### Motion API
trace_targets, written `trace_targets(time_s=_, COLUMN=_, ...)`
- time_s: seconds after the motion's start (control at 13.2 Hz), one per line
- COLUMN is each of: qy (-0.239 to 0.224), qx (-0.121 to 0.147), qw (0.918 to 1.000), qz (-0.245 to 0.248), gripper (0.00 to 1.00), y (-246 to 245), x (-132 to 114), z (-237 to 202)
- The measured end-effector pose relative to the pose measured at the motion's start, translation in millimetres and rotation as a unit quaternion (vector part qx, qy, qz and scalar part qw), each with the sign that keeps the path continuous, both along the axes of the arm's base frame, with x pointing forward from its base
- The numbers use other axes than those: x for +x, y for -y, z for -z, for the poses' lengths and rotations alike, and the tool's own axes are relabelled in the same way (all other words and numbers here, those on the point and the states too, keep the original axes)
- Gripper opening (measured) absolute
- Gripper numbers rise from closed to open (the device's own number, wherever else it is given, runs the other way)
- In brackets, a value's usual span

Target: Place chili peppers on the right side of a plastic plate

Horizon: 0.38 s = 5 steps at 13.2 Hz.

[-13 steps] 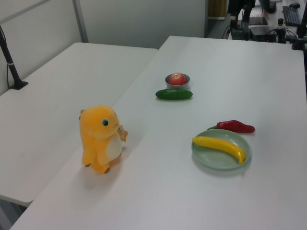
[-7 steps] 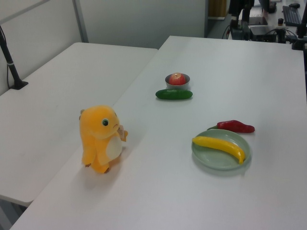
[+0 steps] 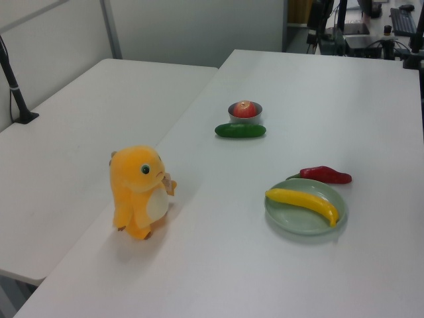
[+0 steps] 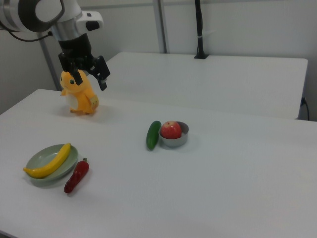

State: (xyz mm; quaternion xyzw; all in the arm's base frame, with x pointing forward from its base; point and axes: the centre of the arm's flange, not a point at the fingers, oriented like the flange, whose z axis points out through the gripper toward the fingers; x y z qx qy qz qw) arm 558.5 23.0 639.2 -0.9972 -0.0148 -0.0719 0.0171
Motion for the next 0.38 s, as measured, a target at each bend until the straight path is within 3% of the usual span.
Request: trace_targets(time_s=0.38, qy=0.001, qx=-0.001, qw=1.0000, qz=-0.007, gripper=1.00, y=4.0, x=0.0, z=-0.1)
